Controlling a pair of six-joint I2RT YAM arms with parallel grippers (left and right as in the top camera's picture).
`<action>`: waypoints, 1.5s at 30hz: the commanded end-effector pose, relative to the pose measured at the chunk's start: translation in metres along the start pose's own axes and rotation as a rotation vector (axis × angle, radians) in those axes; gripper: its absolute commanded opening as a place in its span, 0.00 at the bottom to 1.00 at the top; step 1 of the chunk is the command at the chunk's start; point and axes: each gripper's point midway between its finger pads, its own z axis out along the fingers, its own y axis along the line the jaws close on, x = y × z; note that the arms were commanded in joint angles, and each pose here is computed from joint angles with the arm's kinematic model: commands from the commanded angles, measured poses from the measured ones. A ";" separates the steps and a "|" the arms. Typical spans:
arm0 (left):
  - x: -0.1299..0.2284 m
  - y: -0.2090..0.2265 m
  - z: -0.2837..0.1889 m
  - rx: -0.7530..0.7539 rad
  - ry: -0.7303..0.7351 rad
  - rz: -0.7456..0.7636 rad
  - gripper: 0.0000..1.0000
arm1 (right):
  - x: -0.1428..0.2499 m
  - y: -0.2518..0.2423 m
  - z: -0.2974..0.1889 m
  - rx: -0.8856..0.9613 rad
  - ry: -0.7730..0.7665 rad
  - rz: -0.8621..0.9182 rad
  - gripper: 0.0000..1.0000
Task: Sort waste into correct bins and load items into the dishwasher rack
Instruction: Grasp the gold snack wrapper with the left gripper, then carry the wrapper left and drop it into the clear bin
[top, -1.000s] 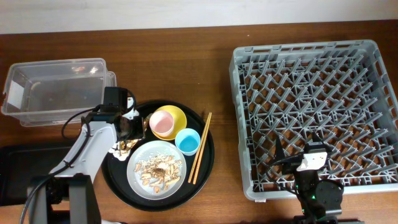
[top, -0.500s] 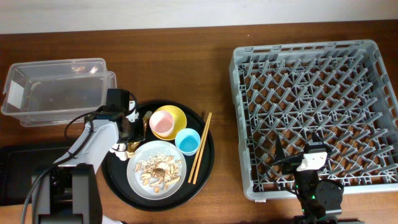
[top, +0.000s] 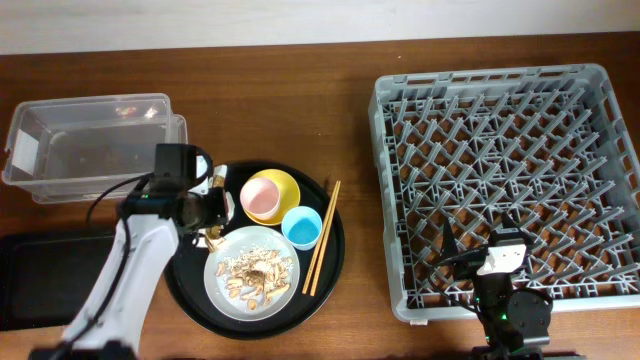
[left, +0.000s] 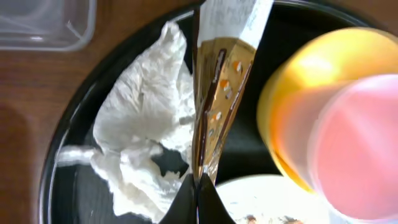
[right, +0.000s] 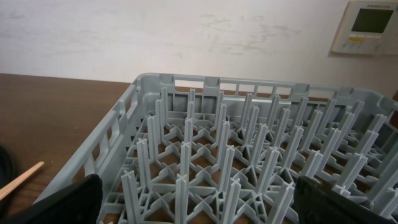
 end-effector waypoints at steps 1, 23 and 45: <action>-0.008 -0.008 -0.028 0.040 -0.086 -0.047 0.01 | 0.003 0.000 0.000 0.003 0.003 0.000 0.99; -0.136 0.033 -0.106 0.083 -0.705 -0.383 0.01 | 0.003 0.000 0.000 0.003 0.003 0.000 0.98; -0.183 0.153 -0.071 -0.203 -0.921 -0.592 0.20 | 0.003 0.000 0.000 0.003 0.003 0.000 0.98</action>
